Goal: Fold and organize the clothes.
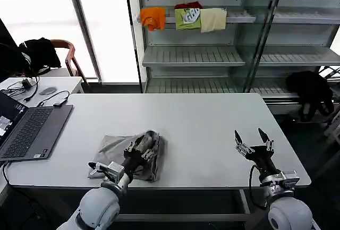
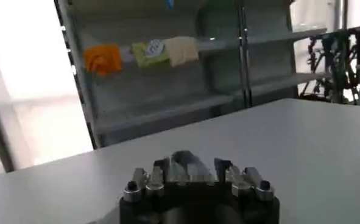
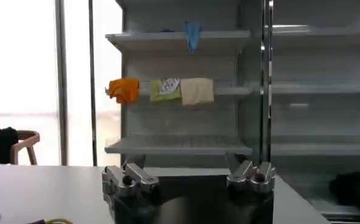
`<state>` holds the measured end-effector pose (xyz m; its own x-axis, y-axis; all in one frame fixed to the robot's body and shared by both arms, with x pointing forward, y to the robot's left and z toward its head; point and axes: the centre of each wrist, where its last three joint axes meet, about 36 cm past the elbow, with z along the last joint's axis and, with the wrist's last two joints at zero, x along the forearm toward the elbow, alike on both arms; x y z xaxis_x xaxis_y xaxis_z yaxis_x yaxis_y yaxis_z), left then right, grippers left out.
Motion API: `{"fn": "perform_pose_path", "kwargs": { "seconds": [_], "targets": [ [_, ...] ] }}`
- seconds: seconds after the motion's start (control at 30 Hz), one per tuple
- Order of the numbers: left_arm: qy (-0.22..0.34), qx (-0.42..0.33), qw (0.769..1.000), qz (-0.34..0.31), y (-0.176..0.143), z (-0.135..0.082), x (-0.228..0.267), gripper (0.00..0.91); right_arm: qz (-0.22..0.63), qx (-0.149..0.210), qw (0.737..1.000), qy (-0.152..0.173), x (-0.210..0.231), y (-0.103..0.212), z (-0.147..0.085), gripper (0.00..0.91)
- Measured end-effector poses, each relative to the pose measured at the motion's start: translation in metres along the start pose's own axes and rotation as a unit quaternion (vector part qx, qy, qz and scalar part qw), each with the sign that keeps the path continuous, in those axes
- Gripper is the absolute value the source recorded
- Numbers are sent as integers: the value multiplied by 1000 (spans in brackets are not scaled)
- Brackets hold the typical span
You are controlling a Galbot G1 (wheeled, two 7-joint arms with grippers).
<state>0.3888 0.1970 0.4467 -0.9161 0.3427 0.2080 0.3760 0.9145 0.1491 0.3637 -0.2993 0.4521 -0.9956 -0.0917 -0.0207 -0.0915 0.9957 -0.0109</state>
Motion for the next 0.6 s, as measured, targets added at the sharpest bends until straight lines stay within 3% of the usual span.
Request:
{"fn": "perform_pose_path", "kwargs": {
  "seconds": [0.3,0.6],
  "targets": [
    [-34,4,999,2,-10,-28,5,907,-4,1,1000,-1,-1,5,-3,907],
    [-11,-10,999,-48,39,-23,19,907,0,4,1000,-3,-1,-2,-6,907]
  ]
}}
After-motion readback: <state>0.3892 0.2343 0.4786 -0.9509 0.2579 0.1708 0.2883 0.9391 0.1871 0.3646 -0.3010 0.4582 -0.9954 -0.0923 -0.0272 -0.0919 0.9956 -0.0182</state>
